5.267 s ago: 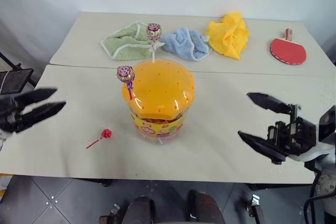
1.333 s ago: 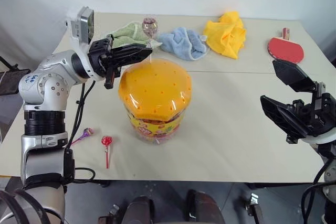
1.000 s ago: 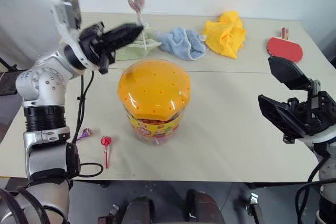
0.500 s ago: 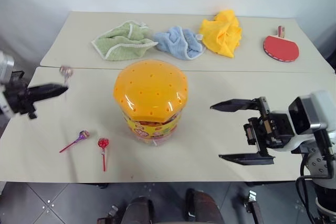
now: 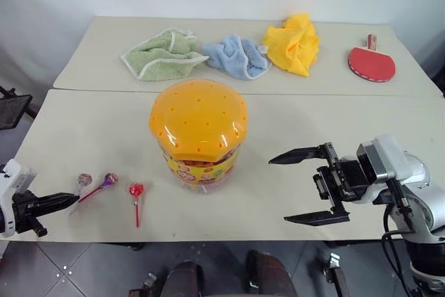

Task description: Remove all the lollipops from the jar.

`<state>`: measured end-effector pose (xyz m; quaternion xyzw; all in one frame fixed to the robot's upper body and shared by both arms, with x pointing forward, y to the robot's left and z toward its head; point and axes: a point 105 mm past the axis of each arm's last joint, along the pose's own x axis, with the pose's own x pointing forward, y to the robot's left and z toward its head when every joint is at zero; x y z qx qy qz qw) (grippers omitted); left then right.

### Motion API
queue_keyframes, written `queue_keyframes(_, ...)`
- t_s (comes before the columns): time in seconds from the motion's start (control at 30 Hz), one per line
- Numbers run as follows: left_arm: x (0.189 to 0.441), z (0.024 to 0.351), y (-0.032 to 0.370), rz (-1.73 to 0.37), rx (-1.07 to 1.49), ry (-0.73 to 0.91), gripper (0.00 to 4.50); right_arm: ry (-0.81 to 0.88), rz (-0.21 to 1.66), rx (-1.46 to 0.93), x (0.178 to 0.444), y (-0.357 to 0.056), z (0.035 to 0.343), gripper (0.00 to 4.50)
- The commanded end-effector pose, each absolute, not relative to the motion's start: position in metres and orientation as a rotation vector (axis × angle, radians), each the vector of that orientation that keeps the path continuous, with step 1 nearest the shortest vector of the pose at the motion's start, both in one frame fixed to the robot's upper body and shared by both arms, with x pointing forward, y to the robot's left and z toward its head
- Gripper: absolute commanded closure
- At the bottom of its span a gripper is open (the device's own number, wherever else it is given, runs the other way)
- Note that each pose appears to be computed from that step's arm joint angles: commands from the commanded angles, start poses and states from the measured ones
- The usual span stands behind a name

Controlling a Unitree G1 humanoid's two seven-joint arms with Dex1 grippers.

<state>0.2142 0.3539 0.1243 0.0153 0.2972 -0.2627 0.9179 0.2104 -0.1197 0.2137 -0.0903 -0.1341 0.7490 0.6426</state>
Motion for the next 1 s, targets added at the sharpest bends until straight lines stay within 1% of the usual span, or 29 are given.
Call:
queue_keyframes(0.03, 0.220, 0.137, 0.350, -0.564, 0.059, 0.528, 3.85, -0.330, 1.687, -0.225, 0.210, -0.126, 0.217, 0.00)
queue_keyframes(0.13, 0.219, 0.143, 0.359, -0.556, 0.071, 0.520, 2.99, -0.324, 1.664, -0.216, 0.209, -0.130, 0.214, 0.00)
queue_keyframes(0.27, 0.213, 0.158, 0.357, -0.631, 0.115, 0.481, 1.81, -0.322, 1.627, -0.190, 0.205, -0.138, 0.212, 0.00)
queue_keyframes(0.4, 0.214, 0.188, 0.352, -0.699, 0.157, 0.370, 1.81, -0.341, 1.535, -0.171, 0.207, -0.152, 0.216, 0.00)
queue_keyframes(0.47, 0.214, 0.195, 0.342, -0.759, 0.262, 0.324, 1.81, -0.346, 1.507, -0.176, 0.207, -0.158, 0.217, 0.00)
queue_keyframes(0.5, 0.216, 0.201, 0.330, -0.816, 0.362, 0.260, 1.81, -0.335, 1.475, -0.186, 0.209, -0.163, 0.215, 0.00)
queue_keyframes(0.6, 0.217, 0.212, 0.294, -0.960, 0.364, 0.170, 1.81, -0.321, 1.397, -0.227, 0.216, -0.174, 0.213, 0.00)
queue_keyframes(0.67, 0.222, 0.210, 0.276, -1.000, 0.398, 0.119, 1.81, -0.327, 1.364, -0.246, 0.221, -0.176, 0.213, 0.00)
queue_keyframes(0.77, 0.238, 0.204, 0.250, -1.020, 0.426, 0.004, 1.81, -0.347, 1.283, -0.238, 0.233, -0.182, 0.214, 0.00)
queue_keyframes(0.93, 0.262, 0.203, 0.241, -0.950, 0.457, -0.115, 1.81, -0.343, 1.234, -0.274, 0.244, -0.180, 0.211, 0.00)
queue_keyframes(1.0, 0.266, 0.203, 0.238, -0.947, 0.448, -0.142, 1.81, -0.360, 1.206, -0.271, 0.248, -0.177, 0.211, 0.00)
